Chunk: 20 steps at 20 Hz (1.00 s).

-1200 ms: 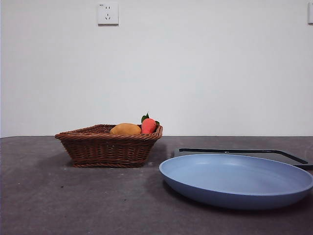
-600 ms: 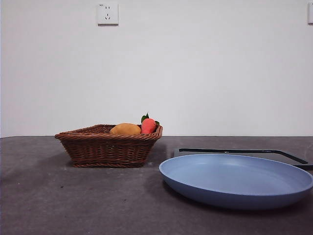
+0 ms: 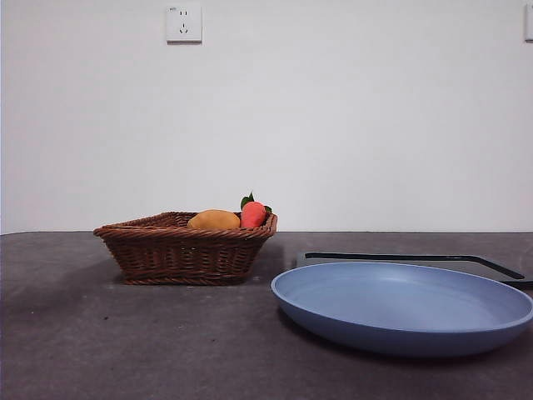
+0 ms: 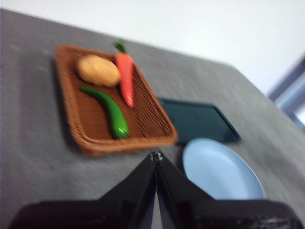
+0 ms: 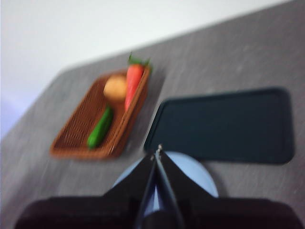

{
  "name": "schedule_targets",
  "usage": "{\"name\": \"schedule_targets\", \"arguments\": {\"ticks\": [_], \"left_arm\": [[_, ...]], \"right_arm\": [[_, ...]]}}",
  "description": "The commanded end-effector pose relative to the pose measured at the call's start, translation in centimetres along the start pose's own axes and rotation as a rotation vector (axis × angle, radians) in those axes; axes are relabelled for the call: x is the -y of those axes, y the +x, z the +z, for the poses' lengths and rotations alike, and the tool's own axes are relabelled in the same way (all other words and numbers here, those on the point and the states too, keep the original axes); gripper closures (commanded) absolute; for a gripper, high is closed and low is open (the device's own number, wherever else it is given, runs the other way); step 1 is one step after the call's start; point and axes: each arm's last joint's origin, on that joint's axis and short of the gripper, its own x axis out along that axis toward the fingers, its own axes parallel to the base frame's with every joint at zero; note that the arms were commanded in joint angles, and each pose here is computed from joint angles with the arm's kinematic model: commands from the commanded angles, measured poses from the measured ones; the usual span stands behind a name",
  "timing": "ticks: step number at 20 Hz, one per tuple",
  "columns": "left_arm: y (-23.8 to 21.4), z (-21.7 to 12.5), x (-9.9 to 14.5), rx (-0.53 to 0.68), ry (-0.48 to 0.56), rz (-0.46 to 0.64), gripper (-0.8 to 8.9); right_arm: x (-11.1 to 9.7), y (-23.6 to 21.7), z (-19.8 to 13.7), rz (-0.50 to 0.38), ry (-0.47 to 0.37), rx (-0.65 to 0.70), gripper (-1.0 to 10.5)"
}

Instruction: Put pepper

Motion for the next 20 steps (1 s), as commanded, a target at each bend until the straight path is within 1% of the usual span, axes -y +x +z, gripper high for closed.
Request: {"name": "schedule_targets", "arguments": {"ticks": [1, 5, 9, 11, 14, 15, 17, 18, 19, 20], "left_arm": [[0.2, 1.4, 0.4, -0.074, 0.077, -0.049, 8.07], [0.5, 2.6, 0.7, -0.184, 0.088, -0.092, 8.07], [0.4, 3.4, 1.0, -0.284, 0.110, -0.100, 8.07], [0.2, 3.7, 1.2, -0.290, 0.107, -0.099, 8.07], [0.2, 3.6, 1.2, -0.296, 0.101, -0.104, 7.94], [0.2, 3.6, 1.2, -0.296, 0.101, -0.104, 7.43], [0.2, 3.6, 1.2, -0.296, 0.101, -0.103, 5.34], [0.2, 3.6, 1.2, -0.297, 0.097, -0.102, 4.62], [0.2, 3.6, 1.2, -0.297, 0.091, -0.102, 4.50], [0.2, 3.6, 1.2, -0.297, 0.089, -0.101, 4.50]], "right_arm": [[-0.8, -0.3, 1.8, 0.041, -0.118, -0.106, 9.4], [-1.3, -0.4, 3.0, 0.047, -0.179, -0.291, 9.4], [-1.4, -0.4, 3.1, 0.054, -0.198, -0.461, 9.4], [-1.3, -0.4, 2.8, 0.052, -0.192, -0.501, 9.4], [-1.3, -0.3, 2.8, 0.052, -0.191, -0.502, 9.3], [-1.3, -0.3, 2.8, 0.052, -0.190, -0.502, 9.0], [-1.2, -0.3, 2.8, 0.047, -0.173, -0.505, 7.3], [-1.2, -0.1, 2.8, 0.041, -0.151, -0.510, 6.5], [-1.1, 0.1, 2.8, 0.036, -0.133, -0.518, 6.2], [-1.0, 0.3, 2.8, 0.034, -0.128, -0.529, 6.2]]}}
